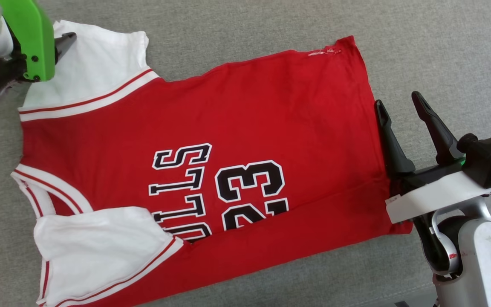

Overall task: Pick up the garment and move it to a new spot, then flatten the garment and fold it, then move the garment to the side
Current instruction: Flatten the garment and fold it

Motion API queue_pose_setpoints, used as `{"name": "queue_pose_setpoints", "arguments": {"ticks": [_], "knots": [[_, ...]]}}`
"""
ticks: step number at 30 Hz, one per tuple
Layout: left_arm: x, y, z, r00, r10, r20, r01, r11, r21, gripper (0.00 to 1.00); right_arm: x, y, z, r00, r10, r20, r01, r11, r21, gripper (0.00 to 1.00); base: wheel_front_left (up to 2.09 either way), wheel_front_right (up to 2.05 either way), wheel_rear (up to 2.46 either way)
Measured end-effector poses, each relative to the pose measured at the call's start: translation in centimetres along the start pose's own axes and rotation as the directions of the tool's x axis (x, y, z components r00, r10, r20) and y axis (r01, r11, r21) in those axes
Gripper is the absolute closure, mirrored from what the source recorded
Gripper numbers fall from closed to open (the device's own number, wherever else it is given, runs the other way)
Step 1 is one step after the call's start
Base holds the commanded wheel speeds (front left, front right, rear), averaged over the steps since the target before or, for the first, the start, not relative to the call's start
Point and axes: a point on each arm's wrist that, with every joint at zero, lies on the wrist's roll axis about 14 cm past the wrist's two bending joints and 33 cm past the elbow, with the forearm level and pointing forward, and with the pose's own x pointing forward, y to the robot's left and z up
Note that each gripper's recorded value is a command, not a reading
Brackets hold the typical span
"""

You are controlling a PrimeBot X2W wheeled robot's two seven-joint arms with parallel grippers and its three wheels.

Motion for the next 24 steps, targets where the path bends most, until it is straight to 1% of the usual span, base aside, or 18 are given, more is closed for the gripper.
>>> {"name": "queue_pose_setpoints", "arguments": {"ticks": [6, 7, 8, 9, 12, 14, 20, 22, 24], "knots": [[2.0, 0.5, -0.6, 0.999, 0.015, -0.044, -0.017, 0.999, -0.046, 0.00, 0.0, -0.6, -0.5, 1.000, -0.017, -0.015, 0.017, 1.000, -0.002, 0.00, 0.00, 0.00, 0.00], [2.2, 0.6, -0.7, 0.999, 0.018, -0.051, -0.020, 0.998, -0.051, 0.12, 0.0, -0.7, -0.6, 1.000, -0.019, -0.018, 0.019, 1.000, -0.002, 0.00, 0.00, 0.00, 0.00], [2.3, 0.8, -0.8, 0.998, 0.022, -0.061, -0.026, 0.998, -0.063, 0.58, 0.0, -0.8, -0.8, 1.000, -0.022, -0.021, 0.022, 1.000, -0.003, 0.00, 0.00, 0.00, 0.00], [2.5, 0.8, -1.0, 0.997, 0.019, -0.072, -0.024, 0.997, -0.078, 1.00, -0.1, -0.9, -0.8, 0.999, -0.024, -0.023, 0.024, 1.000, -0.003, 0.00, 0.00, 0.00, 0.00], [2.4, 0.9, -1.3, 0.995, 0.007, -0.097, -0.019, 0.992, -0.126, 1.00, -0.1, -0.9, -0.8, 0.999, -0.026, -0.022, 0.026, 1.000, -0.004, 0.00, 0.00, 0.00, 0.00], [2.2, 0.5, -1.3, 0.995, -0.003, -0.099, -0.010, 0.991, -0.134, 1.00, -0.1, -0.9, -0.7, 0.999, -0.026, -0.019, 0.026, 1.000, -0.003, 0.00, 0.00, 0.00, 0.00], [0.9, -0.9, -0.7, 0.998, -0.036, -0.047, 0.029, 0.987, -0.158, 1.00, -0.4, -0.8, 0.0, 1.000, -0.019, -0.011, 0.019, 1.000, -0.005, 0.00, 0.00, 0.00, 0.00], [0.2, -1.8, -0.3, 0.998, -0.060, -0.021, 0.055, 0.984, -0.170, 1.00, -0.6, -0.8, 0.1, 1.000, -0.012, -0.027, 0.011, 1.000, -0.014, 0.00, 0.00, 0.00, 0.00], [-0.7, -2.6, 0.2, 0.997, -0.074, 0.005, 0.074, 0.985, -0.155, 1.00, -0.8, -0.9, 0.2, 0.999, -0.007, -0.047, 0.006, 1.000, -0.027, 0.00, 0.00, 0.00, 0.00]]}}
